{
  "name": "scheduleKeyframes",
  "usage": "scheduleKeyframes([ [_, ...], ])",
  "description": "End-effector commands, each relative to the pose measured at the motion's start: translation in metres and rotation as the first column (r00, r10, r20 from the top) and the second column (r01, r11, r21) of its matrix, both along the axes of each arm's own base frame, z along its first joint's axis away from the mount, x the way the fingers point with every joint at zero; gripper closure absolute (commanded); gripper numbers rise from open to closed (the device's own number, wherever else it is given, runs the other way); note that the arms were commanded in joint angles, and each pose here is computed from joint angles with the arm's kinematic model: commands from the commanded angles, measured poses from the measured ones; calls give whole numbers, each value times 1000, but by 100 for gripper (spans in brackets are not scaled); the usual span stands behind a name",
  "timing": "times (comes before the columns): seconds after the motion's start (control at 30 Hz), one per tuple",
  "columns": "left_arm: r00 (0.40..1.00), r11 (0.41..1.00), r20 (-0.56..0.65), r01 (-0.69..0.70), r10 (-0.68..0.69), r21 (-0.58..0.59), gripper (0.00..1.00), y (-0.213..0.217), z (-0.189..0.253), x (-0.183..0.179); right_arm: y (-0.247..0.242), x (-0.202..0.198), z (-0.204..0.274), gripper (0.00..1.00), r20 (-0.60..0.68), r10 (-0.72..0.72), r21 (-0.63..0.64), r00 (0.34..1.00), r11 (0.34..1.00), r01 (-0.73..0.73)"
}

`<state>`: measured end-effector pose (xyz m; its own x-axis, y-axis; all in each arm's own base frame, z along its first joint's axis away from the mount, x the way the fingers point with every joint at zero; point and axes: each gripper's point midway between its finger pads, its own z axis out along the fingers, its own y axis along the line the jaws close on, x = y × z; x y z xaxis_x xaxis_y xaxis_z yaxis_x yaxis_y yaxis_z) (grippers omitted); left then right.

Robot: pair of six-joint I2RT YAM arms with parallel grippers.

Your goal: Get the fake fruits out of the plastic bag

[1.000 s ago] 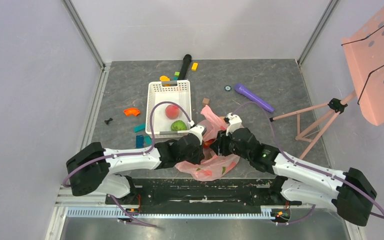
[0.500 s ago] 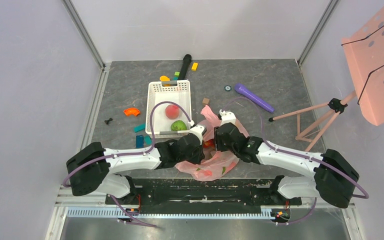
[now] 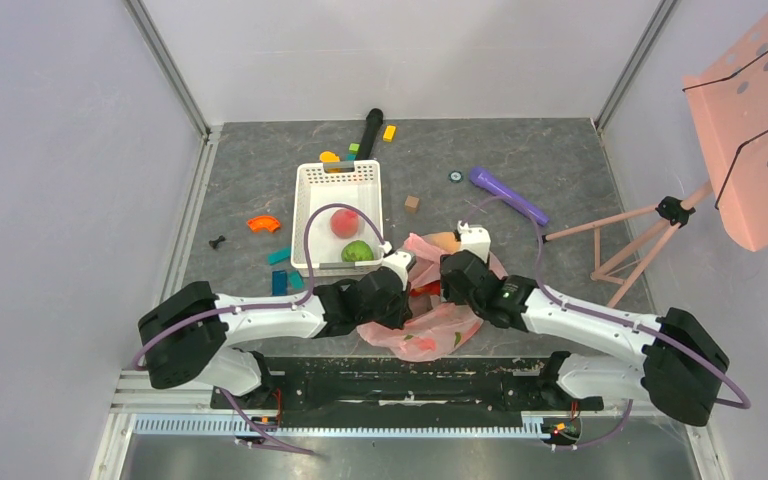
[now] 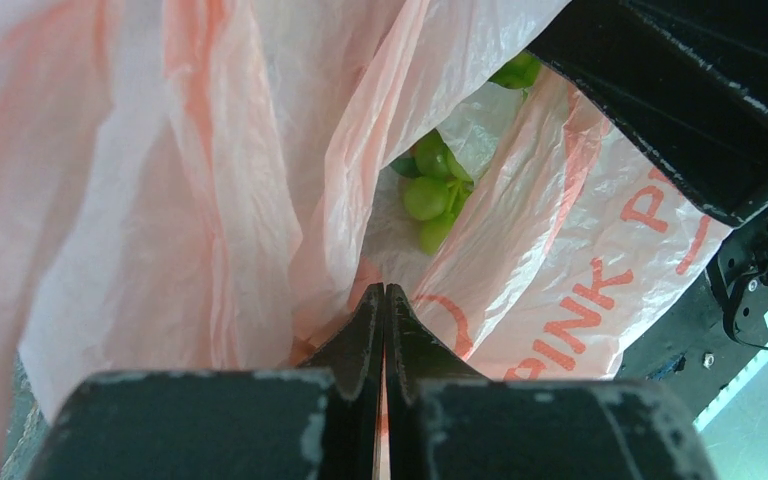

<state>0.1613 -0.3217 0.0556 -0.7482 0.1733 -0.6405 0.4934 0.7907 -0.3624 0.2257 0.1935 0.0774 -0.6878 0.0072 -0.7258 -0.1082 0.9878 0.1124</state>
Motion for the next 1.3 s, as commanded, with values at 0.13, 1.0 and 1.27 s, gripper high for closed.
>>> scheduleKeyframes([
  [0.13, 1000, 998, 1, -12, 12, -63, 98, -15, 13, 4, 9, 14, 14, 42, 114, 12, 136, 993, 990, -28],
  [1.0, 999, 997, -25, 26, -28, -79, 98, -27, 21, 0, -12, 46, -23, 59, 141, -126, 260, 982, 962, 87],
  [1.27, 1000, 997, 9, 3, -3, -82, 98, -19, 37, 3, 8, 46, 17, 86, 236, -1, 305, 972, 950, -74],
])
